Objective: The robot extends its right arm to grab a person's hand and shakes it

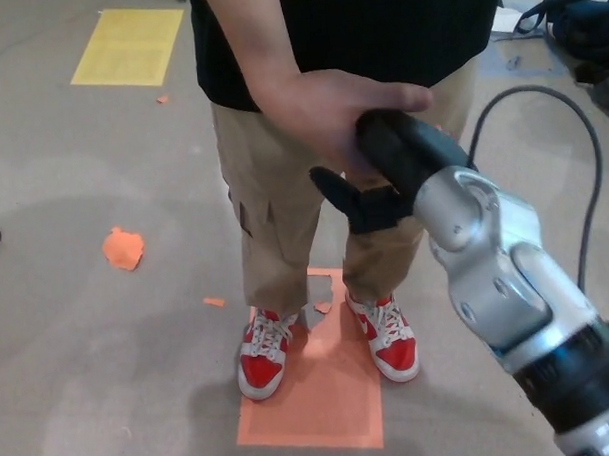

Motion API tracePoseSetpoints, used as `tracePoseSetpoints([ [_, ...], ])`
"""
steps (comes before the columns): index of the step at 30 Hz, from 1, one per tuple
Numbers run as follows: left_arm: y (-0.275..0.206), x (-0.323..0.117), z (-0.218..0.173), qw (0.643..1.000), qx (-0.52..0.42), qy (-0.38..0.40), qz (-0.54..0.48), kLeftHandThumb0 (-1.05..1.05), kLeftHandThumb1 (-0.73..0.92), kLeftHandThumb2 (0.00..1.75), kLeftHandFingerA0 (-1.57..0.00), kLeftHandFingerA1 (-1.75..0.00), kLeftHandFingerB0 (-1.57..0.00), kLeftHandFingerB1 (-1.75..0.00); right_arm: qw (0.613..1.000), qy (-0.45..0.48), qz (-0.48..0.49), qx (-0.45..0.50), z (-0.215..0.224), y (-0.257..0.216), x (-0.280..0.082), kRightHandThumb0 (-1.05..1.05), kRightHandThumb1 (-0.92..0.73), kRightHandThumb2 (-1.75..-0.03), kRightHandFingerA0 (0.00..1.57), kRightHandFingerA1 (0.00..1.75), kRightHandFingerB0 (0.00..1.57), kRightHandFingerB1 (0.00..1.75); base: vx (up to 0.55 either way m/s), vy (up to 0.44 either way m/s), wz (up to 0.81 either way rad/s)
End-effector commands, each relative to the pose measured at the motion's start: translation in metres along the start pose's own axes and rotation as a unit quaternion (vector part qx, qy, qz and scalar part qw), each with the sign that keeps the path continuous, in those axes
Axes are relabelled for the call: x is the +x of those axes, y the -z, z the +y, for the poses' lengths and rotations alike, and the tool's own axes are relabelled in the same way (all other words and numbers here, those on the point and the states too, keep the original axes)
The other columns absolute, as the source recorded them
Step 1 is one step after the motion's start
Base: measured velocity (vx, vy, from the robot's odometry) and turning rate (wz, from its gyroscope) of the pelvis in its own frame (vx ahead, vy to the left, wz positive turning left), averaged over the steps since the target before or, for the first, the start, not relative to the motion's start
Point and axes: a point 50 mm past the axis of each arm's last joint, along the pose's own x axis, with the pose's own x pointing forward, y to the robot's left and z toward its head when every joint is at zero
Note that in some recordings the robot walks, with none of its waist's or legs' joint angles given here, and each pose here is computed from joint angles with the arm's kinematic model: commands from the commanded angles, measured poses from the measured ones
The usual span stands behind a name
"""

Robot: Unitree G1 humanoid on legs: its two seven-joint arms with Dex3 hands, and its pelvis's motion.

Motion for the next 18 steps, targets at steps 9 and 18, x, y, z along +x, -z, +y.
tracePoseSetpoints([
  [9,0.003,-0.002,0.008,1.000,-0.002,-0.011,0.006,-0.66,0.92,0.68,-0.33,-0.33,-0.26,-0.31,0.996,0.085,0.013,-0.014,-0.004,0.021,0.013,-0.31,-0.77,-0.64,0.76,1.24,0.45,0.38,0.00,0.000,0.00],
  [18,0.006,-0.003,0.006,1.000,0.019,-0.011,0.006,-0.67,0.92,0.69,-0.35,-0.34,-0.26,-0.31,0.984,0.158,-0.081,0.007,-0.027,-0.004,-0.016,-0.23,-0.70,-0.62,0.78,1.33,0.50,0.41,0.00,0.000,0.00],
])
